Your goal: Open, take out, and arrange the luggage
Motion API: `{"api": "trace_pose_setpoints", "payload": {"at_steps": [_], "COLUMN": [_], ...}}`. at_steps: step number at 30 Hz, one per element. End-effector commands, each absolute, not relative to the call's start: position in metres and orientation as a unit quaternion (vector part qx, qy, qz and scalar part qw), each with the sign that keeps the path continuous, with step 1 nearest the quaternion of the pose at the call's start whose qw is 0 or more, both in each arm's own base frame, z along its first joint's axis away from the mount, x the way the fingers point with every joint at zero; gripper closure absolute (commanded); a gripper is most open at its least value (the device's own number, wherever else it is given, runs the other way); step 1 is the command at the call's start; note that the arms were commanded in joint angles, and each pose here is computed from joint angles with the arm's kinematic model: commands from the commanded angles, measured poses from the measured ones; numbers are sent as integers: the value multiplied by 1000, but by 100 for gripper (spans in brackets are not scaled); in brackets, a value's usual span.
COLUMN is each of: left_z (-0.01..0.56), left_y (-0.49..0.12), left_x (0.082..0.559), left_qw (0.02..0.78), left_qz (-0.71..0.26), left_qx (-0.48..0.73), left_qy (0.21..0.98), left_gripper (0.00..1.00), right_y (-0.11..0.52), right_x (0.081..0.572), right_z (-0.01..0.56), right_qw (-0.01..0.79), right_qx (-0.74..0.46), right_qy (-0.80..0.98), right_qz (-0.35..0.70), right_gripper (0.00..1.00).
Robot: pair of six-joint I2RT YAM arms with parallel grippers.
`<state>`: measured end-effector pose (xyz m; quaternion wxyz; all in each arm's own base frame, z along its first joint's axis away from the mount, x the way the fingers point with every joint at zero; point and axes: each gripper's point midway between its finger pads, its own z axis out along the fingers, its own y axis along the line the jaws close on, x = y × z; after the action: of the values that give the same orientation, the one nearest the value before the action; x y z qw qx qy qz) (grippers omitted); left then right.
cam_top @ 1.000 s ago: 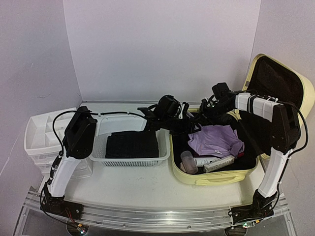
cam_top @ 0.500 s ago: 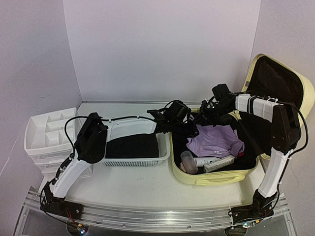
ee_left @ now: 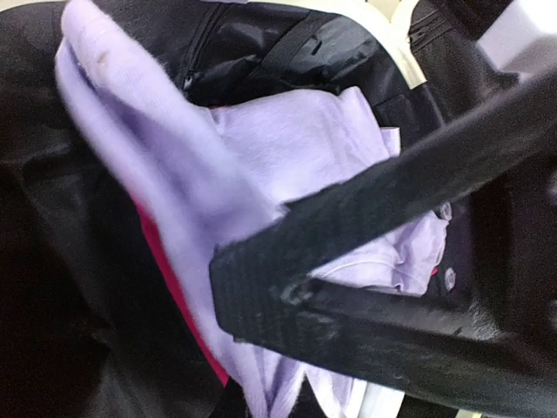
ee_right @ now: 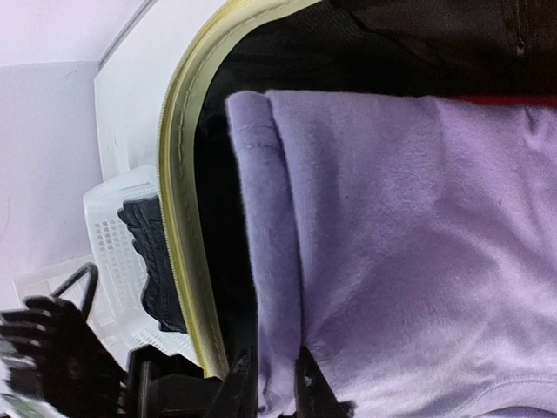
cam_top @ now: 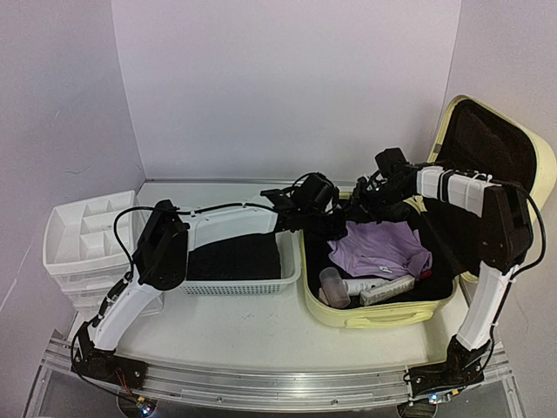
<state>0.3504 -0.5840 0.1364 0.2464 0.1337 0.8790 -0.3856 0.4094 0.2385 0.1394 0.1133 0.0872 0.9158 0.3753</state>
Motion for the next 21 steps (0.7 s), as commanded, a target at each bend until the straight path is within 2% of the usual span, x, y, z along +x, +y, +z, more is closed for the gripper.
{"api": "trace_pose_setpoints", "payload": {"at_steps": [1,3,5,9,14,21], "left_z": [186,198,210,237,266,309], "left_y": [-578,-577,-577,-570,-550,-508], "left_x": [362,361,359,357,355,349], "left_qw": [306,318,331,363,390,420], "left_qz": [-387,-386,-381,-364,-334,-279], "left_qx": [139,145,155,167,182,212], "left_qy": [859,854,849,841,839,837], "left_gripper": [100,100,100,100,100,100], "right_y": [227,211,192,149,125,121], "right_x": [425,430,431,422,398,382], "right_z": [202,220,239,275,299,292], "right_qw": [194,211,236,291,334,326], "right_qx": [82,90,97,103,83,77], "right_qy": [894,886,879,873,878,887], "right_qz": [395,402,404,377,333,317], "right_gripper": [60,37,23,4,2,2]}}
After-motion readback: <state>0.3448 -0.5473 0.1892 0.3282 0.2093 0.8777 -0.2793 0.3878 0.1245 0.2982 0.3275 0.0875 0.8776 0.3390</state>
